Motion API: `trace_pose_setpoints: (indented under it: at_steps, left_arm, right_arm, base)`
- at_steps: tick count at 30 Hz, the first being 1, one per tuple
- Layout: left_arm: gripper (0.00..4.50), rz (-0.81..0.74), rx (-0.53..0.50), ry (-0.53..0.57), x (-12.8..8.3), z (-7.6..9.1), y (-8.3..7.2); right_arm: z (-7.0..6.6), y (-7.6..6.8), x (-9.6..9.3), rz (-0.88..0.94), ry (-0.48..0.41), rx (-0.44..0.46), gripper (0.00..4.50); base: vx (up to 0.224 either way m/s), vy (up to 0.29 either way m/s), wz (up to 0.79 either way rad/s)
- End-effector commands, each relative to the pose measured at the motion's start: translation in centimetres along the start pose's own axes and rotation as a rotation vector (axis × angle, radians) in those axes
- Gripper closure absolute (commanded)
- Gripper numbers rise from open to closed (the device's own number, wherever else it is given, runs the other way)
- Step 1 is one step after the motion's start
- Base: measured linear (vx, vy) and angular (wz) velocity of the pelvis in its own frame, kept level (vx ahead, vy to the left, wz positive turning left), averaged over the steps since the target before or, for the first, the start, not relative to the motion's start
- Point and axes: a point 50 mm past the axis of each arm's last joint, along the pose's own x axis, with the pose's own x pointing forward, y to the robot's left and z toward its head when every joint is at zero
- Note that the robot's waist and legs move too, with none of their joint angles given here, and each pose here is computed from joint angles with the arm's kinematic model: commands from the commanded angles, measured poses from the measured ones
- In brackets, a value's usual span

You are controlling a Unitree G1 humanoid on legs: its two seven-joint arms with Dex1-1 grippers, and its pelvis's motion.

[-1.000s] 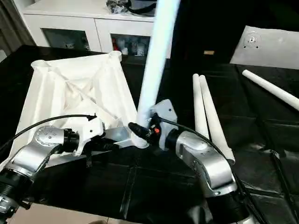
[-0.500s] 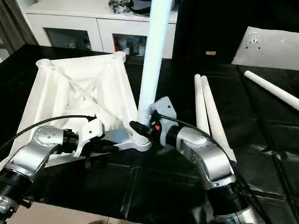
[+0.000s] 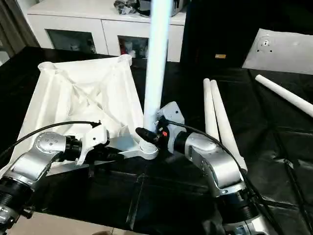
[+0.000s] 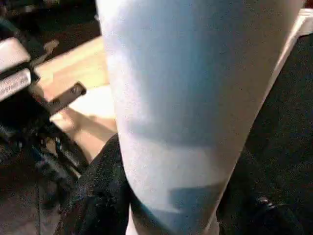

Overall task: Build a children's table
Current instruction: Insert table leg to table base

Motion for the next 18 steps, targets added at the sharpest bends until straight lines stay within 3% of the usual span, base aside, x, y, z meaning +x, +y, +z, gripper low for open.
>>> trace_pose_setpoints:
  at_steps: [1,5,9,13,18]
  left_arm:
    - [4.5,-0.012,0.032,-0.066,-0.1,1.2,0.1]
    - [4.5,0.006,0.028,-0.076,-0.1,1.3,0.3]
    - [4.5,0.017,0.029,-0.075,-0.2,1.3,0.5]
    - [4.5,0.019,0.03,-0.074,-0.2,1.3,0.5]
    - [4.5,0.02,0.033,-0.069,-0.3,1.3,0.6]
  right_arm:
    - [-3.0,-0.5,-0.4,-0.033,0.094,0.106,2.6]
    - [-4.8,-0.5,-1.0,-0.04,0.08,0.198,2.61]
    - [-6.7,-0.1,-1.7,-0.061,0.069,0.227,2.61]
    - [-7.1,0.3,-2.0,-0.059,0.064,0.214,2.61]
    - [-7.4,0.9,-2.3,-0.042,0.087,0.109,2.61]
  base:
    - [0.0,0.0,0.0]
    - [0.0,0.0,0.0]
    - [0.0,0.0,0.0]
    - [0.0,0.0,0.0]
    - [0.0,0.0,0.0]
